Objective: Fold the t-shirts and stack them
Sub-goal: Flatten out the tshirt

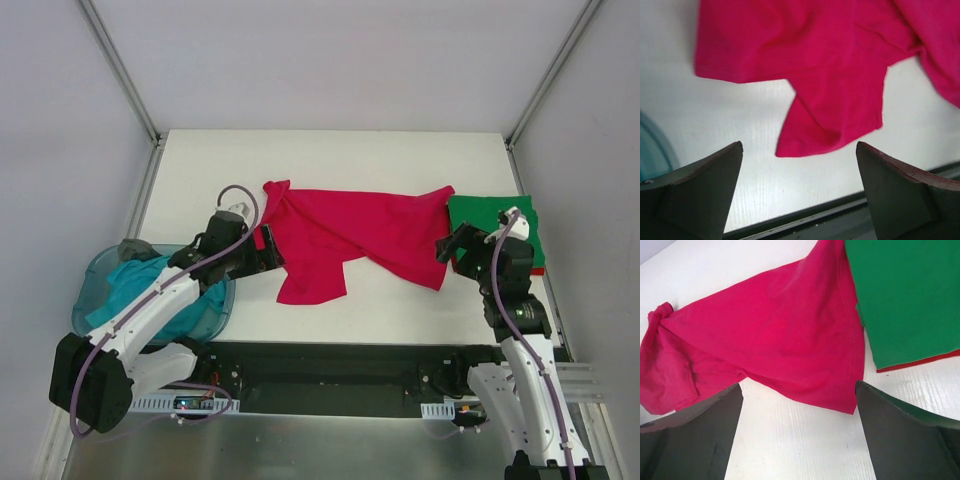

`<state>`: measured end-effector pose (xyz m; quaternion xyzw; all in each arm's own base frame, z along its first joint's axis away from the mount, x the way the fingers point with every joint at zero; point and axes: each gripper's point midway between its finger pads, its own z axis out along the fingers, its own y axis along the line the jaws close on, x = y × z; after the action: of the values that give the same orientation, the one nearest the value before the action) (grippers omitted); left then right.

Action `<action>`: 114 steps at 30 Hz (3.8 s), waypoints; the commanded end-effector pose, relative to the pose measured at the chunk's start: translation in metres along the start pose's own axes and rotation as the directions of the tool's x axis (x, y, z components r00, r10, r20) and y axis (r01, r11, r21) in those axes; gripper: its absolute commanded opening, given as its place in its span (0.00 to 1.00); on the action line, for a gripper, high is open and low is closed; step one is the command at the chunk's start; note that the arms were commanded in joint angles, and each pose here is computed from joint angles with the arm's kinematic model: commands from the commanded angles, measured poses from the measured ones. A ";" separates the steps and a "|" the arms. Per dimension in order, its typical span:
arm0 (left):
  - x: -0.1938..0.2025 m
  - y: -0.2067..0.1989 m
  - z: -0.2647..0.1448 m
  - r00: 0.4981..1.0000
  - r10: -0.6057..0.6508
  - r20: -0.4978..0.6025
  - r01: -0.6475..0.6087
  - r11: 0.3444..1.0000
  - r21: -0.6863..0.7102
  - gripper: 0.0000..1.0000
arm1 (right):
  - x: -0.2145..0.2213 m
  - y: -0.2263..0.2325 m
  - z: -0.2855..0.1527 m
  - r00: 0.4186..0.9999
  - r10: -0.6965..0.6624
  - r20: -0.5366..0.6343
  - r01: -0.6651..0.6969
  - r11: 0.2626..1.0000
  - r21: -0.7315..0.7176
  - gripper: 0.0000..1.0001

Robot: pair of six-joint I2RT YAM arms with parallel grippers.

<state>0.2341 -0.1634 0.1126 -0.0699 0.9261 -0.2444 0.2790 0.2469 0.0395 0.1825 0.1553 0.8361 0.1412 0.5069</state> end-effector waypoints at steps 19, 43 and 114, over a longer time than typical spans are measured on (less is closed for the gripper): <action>-0.026 0.055 0.081 0.962 -0.231 0.144 0.271 0.860 -0.433 0.58 | 0.009 -0.006 0.006 0.997 -0.049 -0.066 0.050 0.999 0.019 0.96; -0.029 0.062 0.101 0.975 -0.195 0.102 0.220 0.848 -0.481 0.20 | 0.014 -0.022 0.013 0.993 -0.065 -0.097 0.075 0.992 0.104 0.96; -0.106 0.033 -0.068 0.857 -0.020 0.515 0.146 0.968 -0.204 0.00 | 0.116 -0.055 0.069 0.913 0.210 -0.351 -0.047 0.906 0.420 0.54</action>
<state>0.2845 -0.0826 0.1901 -0.2037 0.8450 -0.1149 0.4810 0.2247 0.0440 0.0230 0.2629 0.9349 0.0311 0.2363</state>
